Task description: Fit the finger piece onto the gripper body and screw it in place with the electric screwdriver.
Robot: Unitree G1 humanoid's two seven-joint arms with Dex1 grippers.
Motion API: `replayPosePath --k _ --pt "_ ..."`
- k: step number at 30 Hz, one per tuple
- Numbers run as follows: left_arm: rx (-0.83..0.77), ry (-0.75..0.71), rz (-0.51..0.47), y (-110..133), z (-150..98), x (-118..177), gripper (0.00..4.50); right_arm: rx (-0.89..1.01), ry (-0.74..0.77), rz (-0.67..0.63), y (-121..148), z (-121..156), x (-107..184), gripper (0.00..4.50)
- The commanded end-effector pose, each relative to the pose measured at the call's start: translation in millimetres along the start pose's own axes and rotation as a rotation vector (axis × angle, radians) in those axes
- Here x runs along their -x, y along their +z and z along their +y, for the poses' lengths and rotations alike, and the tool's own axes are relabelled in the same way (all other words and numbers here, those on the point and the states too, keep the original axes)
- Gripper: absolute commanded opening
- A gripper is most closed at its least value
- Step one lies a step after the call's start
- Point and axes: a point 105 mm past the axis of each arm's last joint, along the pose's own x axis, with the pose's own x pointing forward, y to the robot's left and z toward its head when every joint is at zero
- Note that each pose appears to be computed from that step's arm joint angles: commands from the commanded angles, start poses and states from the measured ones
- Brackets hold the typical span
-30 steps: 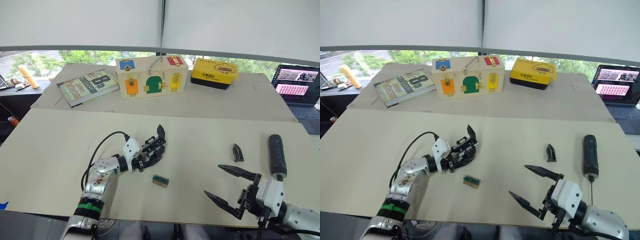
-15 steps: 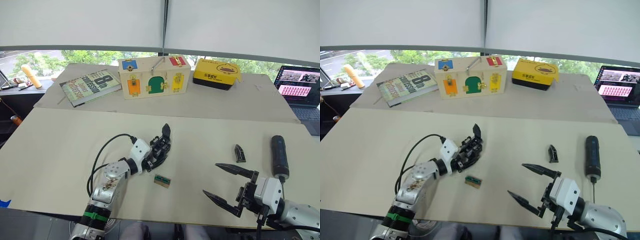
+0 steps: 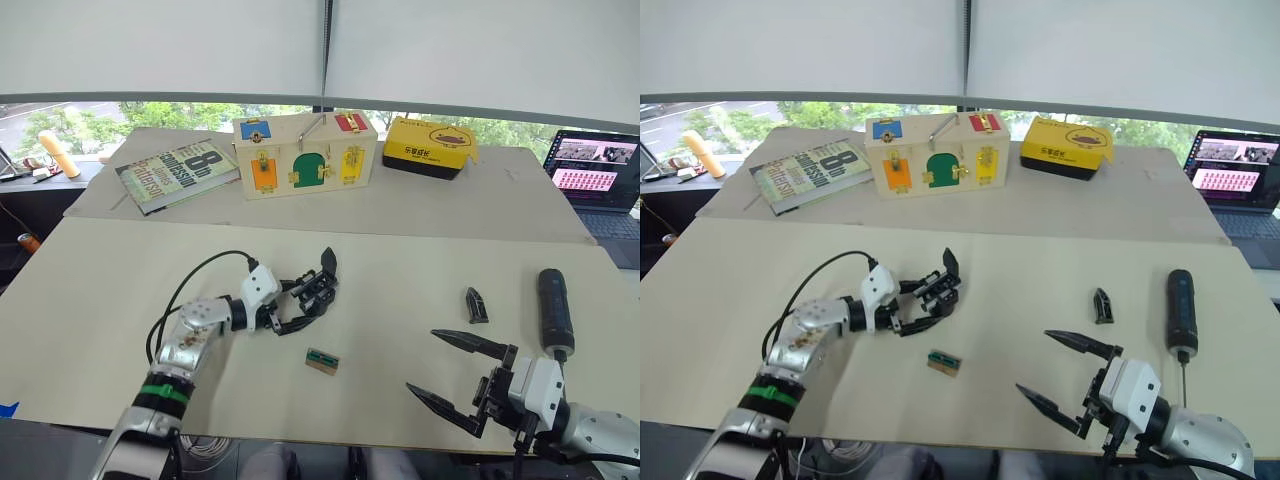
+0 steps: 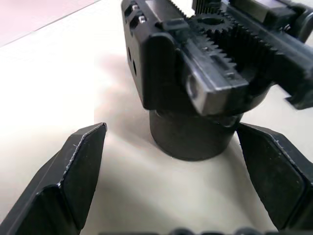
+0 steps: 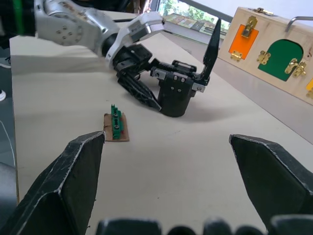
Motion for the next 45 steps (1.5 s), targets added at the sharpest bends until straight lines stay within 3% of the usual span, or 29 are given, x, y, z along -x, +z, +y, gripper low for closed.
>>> replayPosePath --k 1,12,22,25,28,36,40,45 --pt "-0.059 -0.125 -0.059 11 -2 -1 4.45 0.031 -0.002 -0.02 8 -1 0 4.5" --pt "-0.068 -0.367 -0.057 15 -2 -25 4.45 0.043 -0.024 -0.008 10 -2 3 4.5" --pt "-0.11 -0.389 -0.028 8 0 -20 4.45 0.04 -0.05 0.005 11 1 6 4.5" --pt "-0.128 -0.378 -0.041 8 0 -21 3.66 0.041 -0.05 0.006 10 1 6 4.5" --pt "-0.148 -0.353 -0.065 7 -2 -21 2.36 0.042 -0.045 0.005 9 1 5 4.5" --pt "-0.085 -0.278 -0.214 23 -23 -14 2.29 0.039 -0.042 0.001 7 2 4 4.5" --pt "-0.013 -0.085 -0.191 32 -23 -22 2.29 0.031 -0.03 -0.005 5 3 2 4.5" --pt "-0.012 -0.031 -0.122 34 -32 -34 2.29 0.034 -0.011 -0.016 5 2 -2 4.5"
